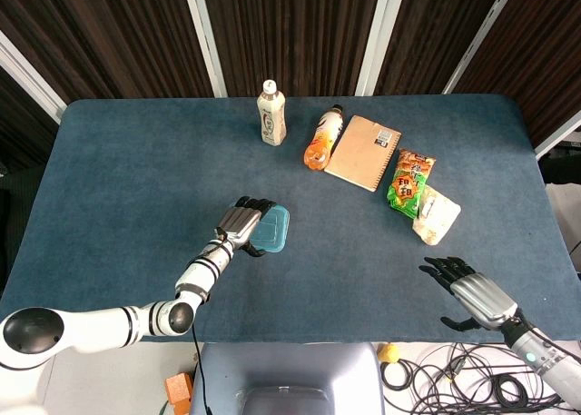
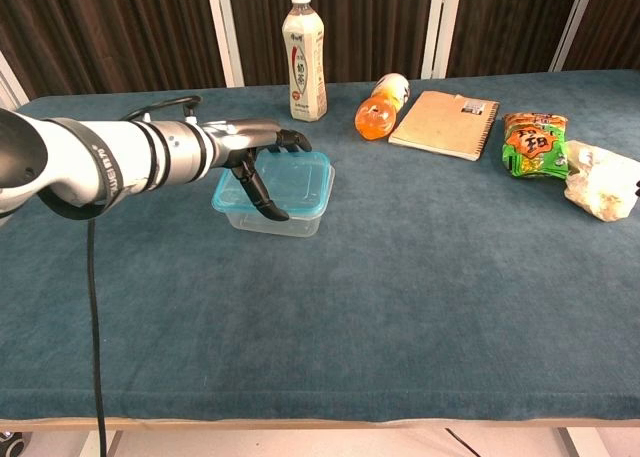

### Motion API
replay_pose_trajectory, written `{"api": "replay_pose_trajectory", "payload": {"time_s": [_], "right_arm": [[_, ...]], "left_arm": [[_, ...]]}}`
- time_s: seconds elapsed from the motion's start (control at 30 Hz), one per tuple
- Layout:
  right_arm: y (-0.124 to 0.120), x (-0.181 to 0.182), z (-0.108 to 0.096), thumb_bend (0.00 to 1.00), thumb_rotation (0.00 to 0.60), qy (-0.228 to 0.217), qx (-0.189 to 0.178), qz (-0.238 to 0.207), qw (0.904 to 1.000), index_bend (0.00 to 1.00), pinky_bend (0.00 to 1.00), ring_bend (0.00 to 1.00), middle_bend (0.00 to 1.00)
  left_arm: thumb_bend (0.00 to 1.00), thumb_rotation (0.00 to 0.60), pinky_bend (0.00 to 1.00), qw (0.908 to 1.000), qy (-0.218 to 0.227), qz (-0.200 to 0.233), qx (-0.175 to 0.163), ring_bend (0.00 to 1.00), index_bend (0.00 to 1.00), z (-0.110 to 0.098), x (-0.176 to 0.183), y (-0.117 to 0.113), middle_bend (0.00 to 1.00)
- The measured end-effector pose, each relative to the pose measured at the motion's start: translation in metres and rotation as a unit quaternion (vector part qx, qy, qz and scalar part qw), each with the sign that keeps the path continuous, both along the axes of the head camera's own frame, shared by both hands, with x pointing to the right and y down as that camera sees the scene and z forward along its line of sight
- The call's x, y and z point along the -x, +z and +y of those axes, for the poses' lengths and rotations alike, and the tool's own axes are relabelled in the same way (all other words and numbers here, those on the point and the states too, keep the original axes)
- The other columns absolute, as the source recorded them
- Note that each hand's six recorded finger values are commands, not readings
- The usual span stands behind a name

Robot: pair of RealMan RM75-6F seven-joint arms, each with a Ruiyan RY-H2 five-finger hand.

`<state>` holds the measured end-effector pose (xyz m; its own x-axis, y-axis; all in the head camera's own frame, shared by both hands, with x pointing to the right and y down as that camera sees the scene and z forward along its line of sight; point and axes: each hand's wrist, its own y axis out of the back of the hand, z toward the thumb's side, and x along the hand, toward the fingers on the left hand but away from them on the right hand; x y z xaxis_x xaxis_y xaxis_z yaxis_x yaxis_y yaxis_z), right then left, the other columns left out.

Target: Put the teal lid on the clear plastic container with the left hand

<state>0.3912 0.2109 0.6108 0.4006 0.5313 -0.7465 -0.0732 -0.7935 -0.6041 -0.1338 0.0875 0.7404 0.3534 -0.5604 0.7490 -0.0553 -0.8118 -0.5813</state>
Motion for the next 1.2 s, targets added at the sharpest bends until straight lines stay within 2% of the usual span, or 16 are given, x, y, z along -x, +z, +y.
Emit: {"api": "replay_pose_trajectory", "payload": {"time_s": [0.1, 0.33, 0.47, 0.63, 1.2], "right_arm": [[-0.0004, -0.0008, -0.0002, 0.20, 0.600, 0.001, 0.000, 0.001, 1.0000, 0.00, 0.00, 0.00, 0.00], [-0.0017, -0.0012, 0.0003, 0.20, 0.600, 0.002, 0.002, -0.001, 1.0000, 0.00, 0.00, 0.00, 0.00], [-0.0024, -0.0008, 0.0001, 0.20, 0.600, 0.002, 0.002, -0.002, 1.0000, 0.00, 0.00, 0.00, 0.00], [-0.0023, 0.0002, 0.0002, 0.20, 0.600, 0.002, 0.003, -0.003, 1.0000, 0.00, 0.00, 0.00, 0.00], [-0.0040, 0.0017, 0.0001, 0.20, 0.600, 0.002, 0.003, -0.006, 1.0000, 0.00, 0.00, 0.00, 0.00]], "left_arm": [[0.28, 0.600, 0.00, 1.0000, 0.001, 0.001, -0.002, 0.23, 0.15, -0.0002, -0.0015, -0.0003, 0.46], [0.25, 0.600, 0.00, 1.0000, -0.001, 0.000, -0.005, 0.09, 0.02, -0.0002, -0.0015, -0.0003, 0.26], [0.24, 0.600, 0.00, 1.0000, -0.002, 0.001, -0.006, 0.00, 0.00, -0.0009, -0.0014, -0.0019, 0.13], [0.24, 0.600, 0.00, 0.9999, -0.005, 0.003, -0.009, 0.00, 0.00, -0.0025, 0.0001, -0.0037, 0.01], [0.21, 0.600, 0.00, 1.0000, -0.001, -0.002, -0.001, 0.00, 0.00, 0.0002, 0.0013, -0.0042, 0.00]]}}
